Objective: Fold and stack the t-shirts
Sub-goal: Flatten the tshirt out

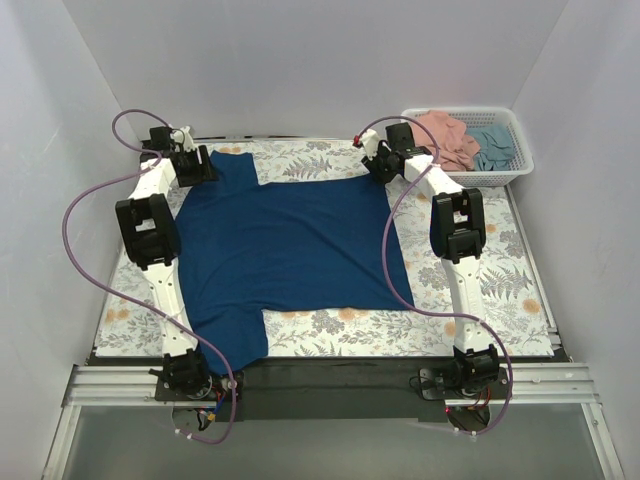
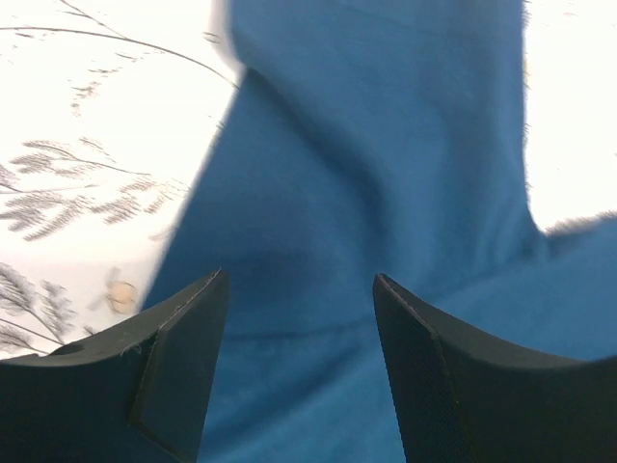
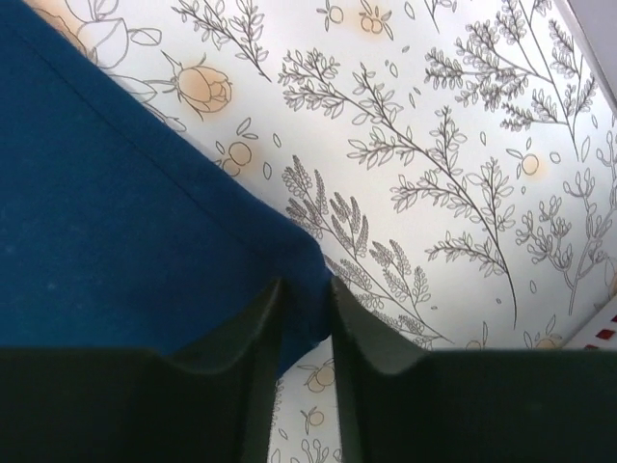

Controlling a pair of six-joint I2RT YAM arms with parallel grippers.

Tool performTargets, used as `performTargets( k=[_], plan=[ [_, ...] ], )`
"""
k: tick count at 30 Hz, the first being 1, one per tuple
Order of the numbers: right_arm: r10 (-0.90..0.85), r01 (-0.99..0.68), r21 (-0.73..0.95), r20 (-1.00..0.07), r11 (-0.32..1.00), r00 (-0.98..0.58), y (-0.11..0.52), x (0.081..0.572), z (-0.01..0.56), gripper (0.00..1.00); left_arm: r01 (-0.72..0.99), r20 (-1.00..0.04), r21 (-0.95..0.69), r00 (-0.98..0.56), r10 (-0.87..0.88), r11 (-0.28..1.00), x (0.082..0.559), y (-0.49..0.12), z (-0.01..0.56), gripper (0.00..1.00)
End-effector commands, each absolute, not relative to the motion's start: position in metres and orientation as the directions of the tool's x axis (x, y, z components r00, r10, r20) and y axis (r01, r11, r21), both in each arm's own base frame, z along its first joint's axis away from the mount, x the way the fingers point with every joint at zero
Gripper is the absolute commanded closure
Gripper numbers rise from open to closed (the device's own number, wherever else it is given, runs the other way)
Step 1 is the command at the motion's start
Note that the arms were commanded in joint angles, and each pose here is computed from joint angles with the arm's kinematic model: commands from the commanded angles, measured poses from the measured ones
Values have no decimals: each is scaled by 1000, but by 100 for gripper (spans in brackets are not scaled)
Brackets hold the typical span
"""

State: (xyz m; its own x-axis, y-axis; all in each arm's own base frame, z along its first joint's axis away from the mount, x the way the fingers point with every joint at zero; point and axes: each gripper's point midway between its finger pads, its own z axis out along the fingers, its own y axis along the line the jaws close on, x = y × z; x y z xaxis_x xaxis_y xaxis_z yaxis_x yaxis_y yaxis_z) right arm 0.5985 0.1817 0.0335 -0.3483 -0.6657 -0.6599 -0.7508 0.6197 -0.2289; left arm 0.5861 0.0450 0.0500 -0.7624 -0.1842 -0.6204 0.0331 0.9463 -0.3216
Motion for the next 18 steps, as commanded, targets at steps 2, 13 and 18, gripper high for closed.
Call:
performTargets(
  k=[2, 13, 18],
  plan=[
    [-687, -778, -250, -664, 577, -296, 181, 604, 26, 77, -3, -664, -259, -726, -180, 966, 603, 62, 61, 39],
    [-712, -787, -289, -655, 545, -253, 178, 596, 46, 99, 8, -714, -190, -688, -133, 982, 623, 71, 51, 41],
    [-710, -782, -291, -656, 551, -256, 176, 597, 49, 99, 42, -743, -125, -666, -66, 991, 640, 67, 48, 48]
  ],
)
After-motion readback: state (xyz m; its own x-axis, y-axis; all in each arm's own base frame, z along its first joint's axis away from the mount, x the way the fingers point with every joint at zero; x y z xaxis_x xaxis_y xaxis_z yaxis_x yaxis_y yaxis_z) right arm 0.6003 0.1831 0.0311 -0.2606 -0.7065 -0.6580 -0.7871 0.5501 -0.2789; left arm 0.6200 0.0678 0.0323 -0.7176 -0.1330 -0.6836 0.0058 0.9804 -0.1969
